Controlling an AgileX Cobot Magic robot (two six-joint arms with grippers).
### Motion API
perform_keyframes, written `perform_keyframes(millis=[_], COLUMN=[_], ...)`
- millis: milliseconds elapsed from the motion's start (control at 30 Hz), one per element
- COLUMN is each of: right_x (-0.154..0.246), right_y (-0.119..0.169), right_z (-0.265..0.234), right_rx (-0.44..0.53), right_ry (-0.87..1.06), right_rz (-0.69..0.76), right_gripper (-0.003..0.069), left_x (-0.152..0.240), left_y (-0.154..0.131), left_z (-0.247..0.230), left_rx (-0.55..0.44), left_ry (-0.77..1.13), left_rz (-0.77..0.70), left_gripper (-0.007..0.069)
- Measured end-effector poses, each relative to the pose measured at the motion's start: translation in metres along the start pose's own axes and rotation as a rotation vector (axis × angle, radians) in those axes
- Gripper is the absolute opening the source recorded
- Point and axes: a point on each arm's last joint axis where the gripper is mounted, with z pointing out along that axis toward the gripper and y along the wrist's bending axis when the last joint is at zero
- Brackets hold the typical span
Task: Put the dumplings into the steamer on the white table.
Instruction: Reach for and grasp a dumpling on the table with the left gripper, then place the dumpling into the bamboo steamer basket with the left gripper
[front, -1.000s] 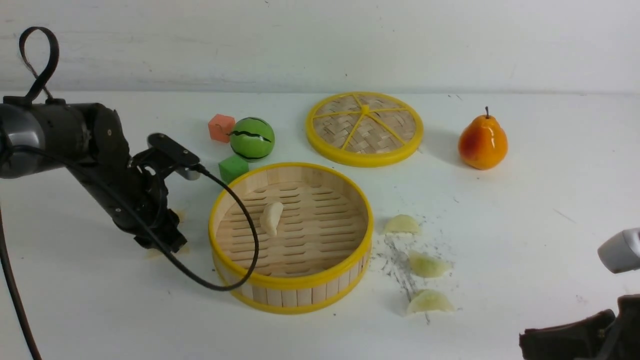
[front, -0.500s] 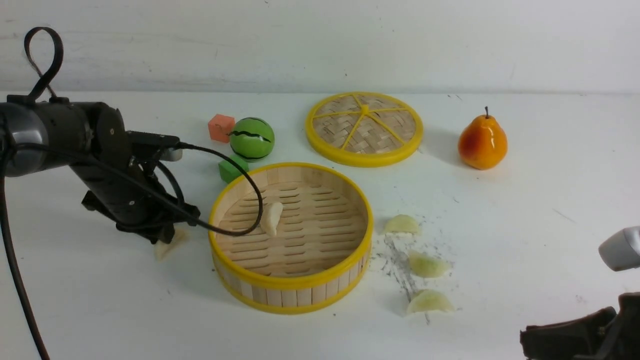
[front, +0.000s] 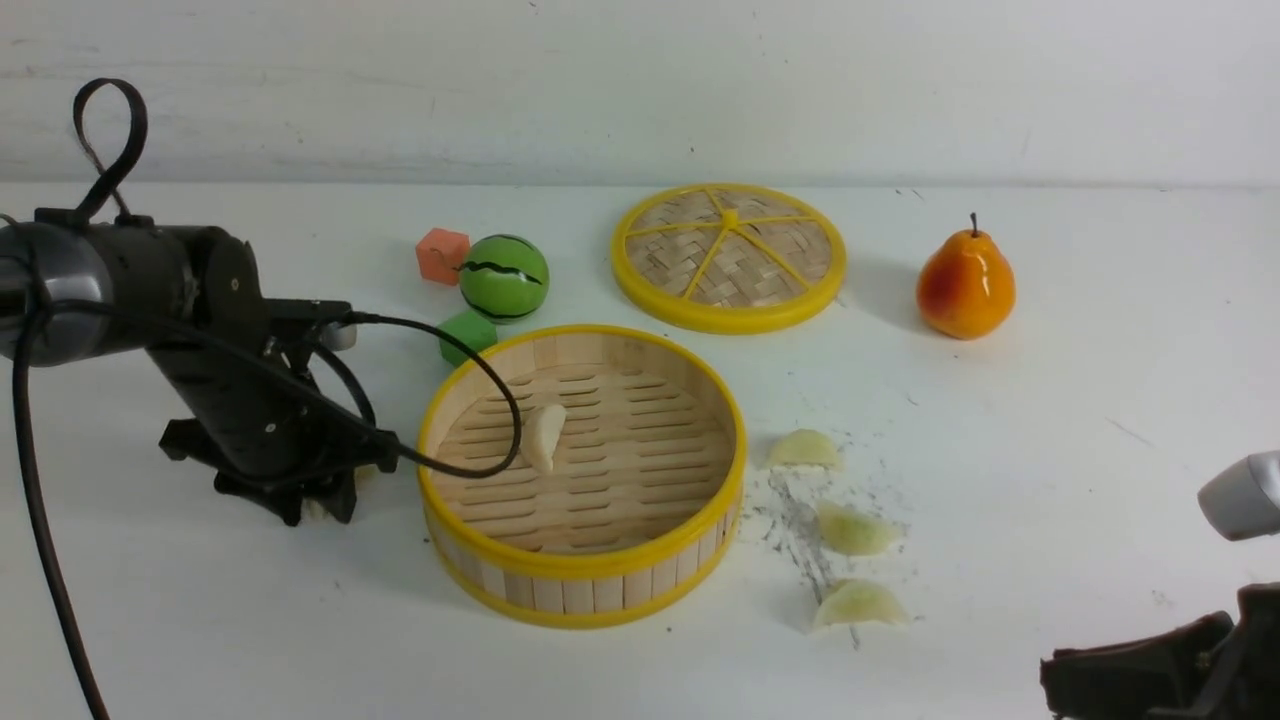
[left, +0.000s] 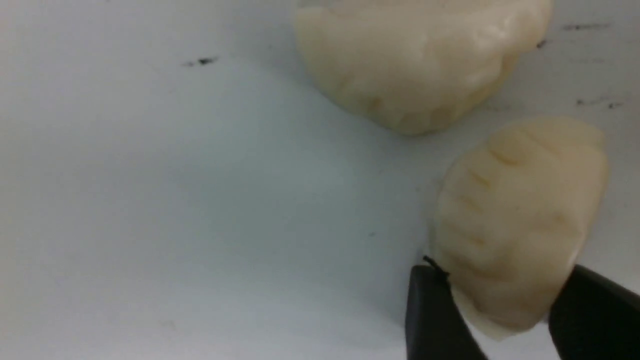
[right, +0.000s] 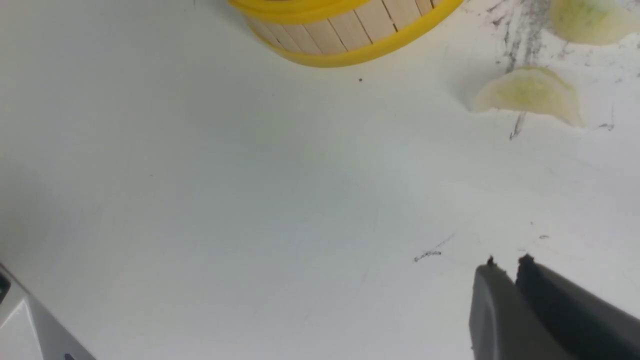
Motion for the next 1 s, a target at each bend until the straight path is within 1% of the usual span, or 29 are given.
perform_keyframes(millis=[33,100,200,233,400,533,600,667,700,800,833,867,900,933,1000], right_x=[0.000,0.000,0.000,0.000,0.000,0.000,0.000,0.000,0.000,0.000,0.000,0.000,0.000,0.000,0.000], right_y=[0.000,0.000,0.000,0.000,0.000,0.000,0.000,0.000,0.000,0.000,0.000,0.000,0.000,0.000,0.000], right_z=[0.000,0.000,0.000,0.000,0.000,0.000,0.000,0.000,0.000,0.000,0.000,0.000,0.000,0.000,0.000], right_rx=[0.000,0.000,0.000,0.000,-0.001,-0.001,-0.001,-0.001,-0.001,0.000,0.000,0.000,0.000,0.001,0.002], right_ry=[0.000,0.000,0.000,0.000,-0.001,-0.001,-0.001,-0.001,-0.001,-0.001,-0.001,-0.001,-0.001,-0.003,-0.004], right_rz=[0.000,0.000,0.000,0.000,0.001,0.001,0.001,0.001,0.001,0.001,0.001,0.001,0.001,0.002,0.002], right_gripper=[0.0062,0.0062,0.0062,0.0062,0.0062,0.0062,0.0065,0.0067,0.0069,0.0072,0.0072,0.0072,0.0072,0.0072,0.0075], left_x=[0.000,0.000,-0.001,-0.001,0.000,-0.005,-0.010,-0.014,-0.017,-0.018,-0.017,-0.017,-0.017,-0.016,-0.014], left_y=[0.000,0.000,0.001,0.001,0.000,-0.002,-0.005,-0.010,-0.020,-0.040,-0.059,-0.070,-0.073,-0.091,-0.115], left_z=[0.001,0.001,0.001,0.000,-0.009,-0.035,-0.054,-0.072,-0.087,-0.102,-0.107,-0.108,-0.108,-0.107,-0.102], left_rx=[0.000,-0.003,-0.007,-0.007,-0.002,0.013,0.037,0.081,0.130,0.187,0.222,0.238,0.241,0.260,0.262], left_ry=[0.000,-0.002,-0.008,-0.011,-0.021,-0.086,-0.136,-0.182,-0.217,-0.242,-0.243,-0.242,-0.241,-0.232,-0.218], left_rz=[0.000,0.001,-0.002,-0.001,-0.006,-0.017,-0.035,-0.068,-0.087,-0.074,-0.066,-0.064,-0.064,-0.061,-0.041], left_gripper=[0.0325,0.0291,0.0174,0.0154,0.0153,0.0153,0.0153,0.0153,0.0153,0.0153,0.0153,0.0153,0.0153,0.0153,0.0153])
